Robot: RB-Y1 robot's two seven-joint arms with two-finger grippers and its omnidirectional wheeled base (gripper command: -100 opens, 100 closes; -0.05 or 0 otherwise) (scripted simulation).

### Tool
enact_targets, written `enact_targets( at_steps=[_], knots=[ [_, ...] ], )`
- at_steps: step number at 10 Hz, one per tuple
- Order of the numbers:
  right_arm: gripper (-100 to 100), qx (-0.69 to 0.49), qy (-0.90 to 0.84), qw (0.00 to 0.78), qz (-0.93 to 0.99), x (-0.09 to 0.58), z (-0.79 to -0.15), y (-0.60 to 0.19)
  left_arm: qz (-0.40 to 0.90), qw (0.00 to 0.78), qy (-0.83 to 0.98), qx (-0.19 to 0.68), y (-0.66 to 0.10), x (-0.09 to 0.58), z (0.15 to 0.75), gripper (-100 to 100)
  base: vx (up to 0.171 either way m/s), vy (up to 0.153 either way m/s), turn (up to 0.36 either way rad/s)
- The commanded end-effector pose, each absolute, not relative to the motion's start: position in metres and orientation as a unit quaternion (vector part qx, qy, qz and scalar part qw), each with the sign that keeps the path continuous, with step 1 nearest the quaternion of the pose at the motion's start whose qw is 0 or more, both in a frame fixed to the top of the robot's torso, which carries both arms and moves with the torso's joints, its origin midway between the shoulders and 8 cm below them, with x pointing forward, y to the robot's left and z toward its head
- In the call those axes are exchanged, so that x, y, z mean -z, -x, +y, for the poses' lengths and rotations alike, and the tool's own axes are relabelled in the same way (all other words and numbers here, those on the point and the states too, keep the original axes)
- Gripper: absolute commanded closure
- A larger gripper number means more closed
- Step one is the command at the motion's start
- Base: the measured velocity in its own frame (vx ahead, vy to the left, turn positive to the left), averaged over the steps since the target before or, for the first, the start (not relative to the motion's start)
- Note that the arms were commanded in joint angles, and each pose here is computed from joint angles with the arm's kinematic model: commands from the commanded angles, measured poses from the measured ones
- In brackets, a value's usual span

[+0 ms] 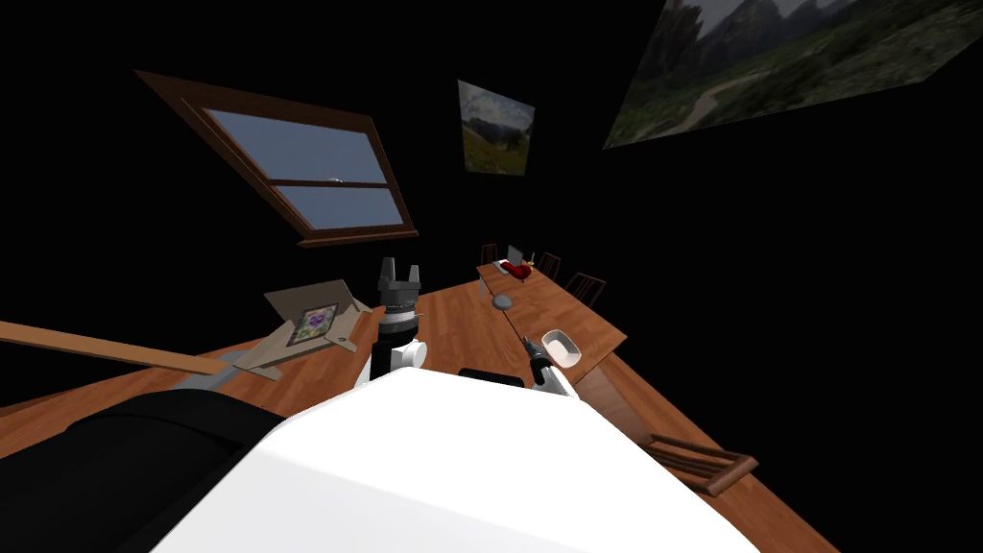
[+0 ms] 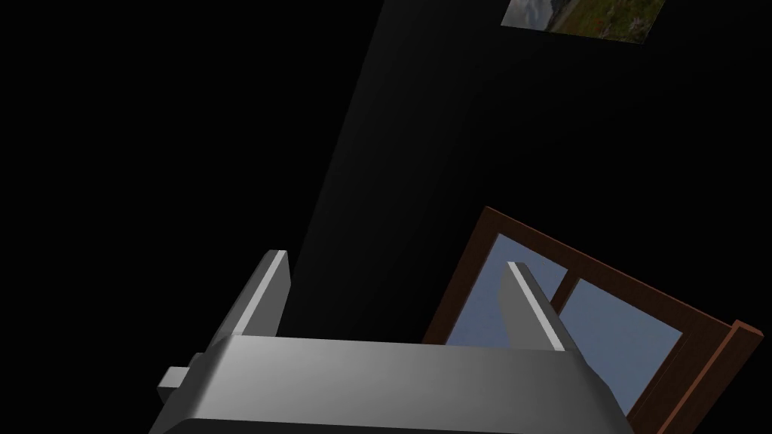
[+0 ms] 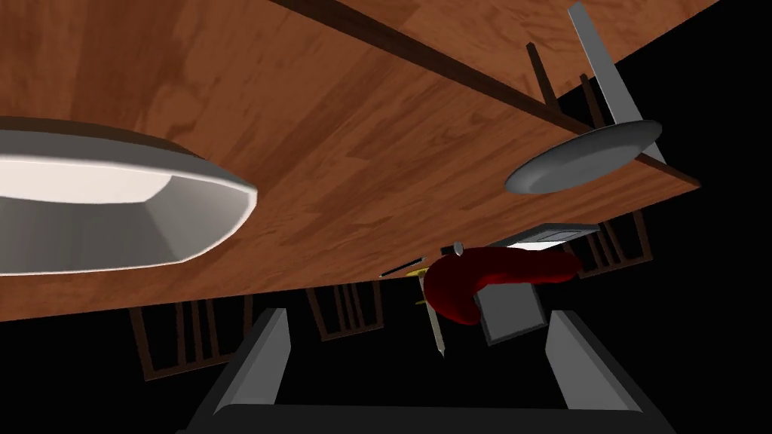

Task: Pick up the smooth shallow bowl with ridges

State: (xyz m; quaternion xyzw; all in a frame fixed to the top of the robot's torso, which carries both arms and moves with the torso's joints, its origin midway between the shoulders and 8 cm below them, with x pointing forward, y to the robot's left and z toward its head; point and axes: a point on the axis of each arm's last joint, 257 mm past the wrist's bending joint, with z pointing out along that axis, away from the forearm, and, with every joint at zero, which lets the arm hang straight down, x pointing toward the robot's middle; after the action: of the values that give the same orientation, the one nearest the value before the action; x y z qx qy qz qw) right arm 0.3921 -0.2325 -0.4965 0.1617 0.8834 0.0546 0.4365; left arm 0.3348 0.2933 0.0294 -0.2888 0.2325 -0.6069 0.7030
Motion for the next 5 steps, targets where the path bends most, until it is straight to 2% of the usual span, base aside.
enact_targets(
  at_steps=[1,5],
  knots=[
    [-100,-0.023,-0.138,0.423,0.895,0.513,-0.237,-0.382,0.232,0.703,0.289,0.607,-0.335,-0.029,0.293,0,0.031,0.021,0.157],
    [-100,0.046,-0.086,0.39,0.916,0.543,-0.26,-0.359,0.232,0.703,0.289,0.607,-0.335,-0.029,0.293,0,0.028,0.011,0.094]
  ],
)
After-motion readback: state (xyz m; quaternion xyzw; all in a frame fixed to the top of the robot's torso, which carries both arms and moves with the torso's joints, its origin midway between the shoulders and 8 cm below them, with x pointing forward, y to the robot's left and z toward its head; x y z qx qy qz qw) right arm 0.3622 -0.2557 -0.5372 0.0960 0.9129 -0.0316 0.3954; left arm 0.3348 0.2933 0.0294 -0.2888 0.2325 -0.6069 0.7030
